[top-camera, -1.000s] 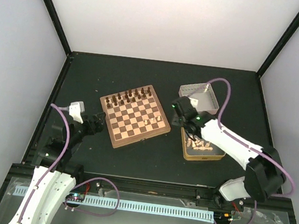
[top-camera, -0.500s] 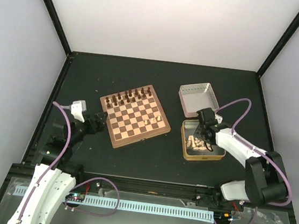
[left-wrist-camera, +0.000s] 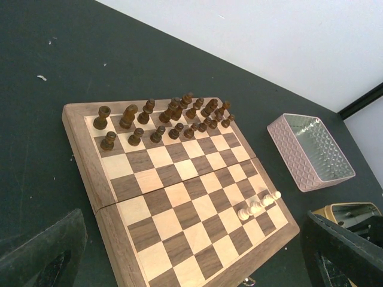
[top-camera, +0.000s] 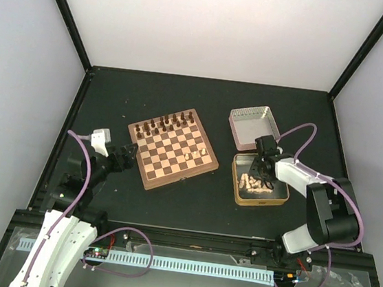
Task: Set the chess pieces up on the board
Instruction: Pick up the chess piece from the storage box.
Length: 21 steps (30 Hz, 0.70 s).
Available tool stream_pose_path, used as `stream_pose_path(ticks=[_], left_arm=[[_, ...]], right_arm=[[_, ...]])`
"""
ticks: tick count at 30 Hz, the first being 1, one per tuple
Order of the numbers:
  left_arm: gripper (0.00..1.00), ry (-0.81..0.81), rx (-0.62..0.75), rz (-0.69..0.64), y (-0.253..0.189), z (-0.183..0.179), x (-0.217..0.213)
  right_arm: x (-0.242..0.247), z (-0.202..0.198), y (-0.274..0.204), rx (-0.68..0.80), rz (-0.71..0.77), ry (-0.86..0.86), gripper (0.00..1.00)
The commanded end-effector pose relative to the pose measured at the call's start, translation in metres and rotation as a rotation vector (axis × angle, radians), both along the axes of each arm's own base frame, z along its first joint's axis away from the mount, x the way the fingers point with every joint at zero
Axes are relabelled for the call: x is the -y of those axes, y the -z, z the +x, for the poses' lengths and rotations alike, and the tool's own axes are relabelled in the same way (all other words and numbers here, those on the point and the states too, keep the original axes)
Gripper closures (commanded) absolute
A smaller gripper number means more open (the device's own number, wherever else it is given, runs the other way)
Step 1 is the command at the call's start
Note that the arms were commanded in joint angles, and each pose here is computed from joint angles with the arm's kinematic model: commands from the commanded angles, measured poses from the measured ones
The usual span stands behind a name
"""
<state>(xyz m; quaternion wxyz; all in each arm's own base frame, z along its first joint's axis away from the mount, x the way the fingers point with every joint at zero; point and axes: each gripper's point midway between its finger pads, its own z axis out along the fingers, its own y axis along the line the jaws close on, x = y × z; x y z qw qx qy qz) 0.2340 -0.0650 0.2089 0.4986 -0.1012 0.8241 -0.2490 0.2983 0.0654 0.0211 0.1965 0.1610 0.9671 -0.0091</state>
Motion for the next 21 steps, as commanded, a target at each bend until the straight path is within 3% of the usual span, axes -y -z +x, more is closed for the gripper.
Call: stream_pose_path(ticks=[1, 10, 21], left_arm=[[0.01, 0.012, 0.047, -0.009, -0.017, 0.002, 0.003], [0.01, 0.008, 0.046, -0.002, -0.016, 0.001, 0.001], [0.01, 0.016, 0.041, -0.007, -0.014, 0.002, 0.003]], right_arm=[[-0.006, 0.018, -0.003, 0.017, 0.007, -0.065, 0.63], [-0.016, 0.032, 0.004, 0.004, 0.011, -0.130, 0.62], [-0.011, 0.032, 0.004, 0.011, -0.005, -0.097, 0.80]])
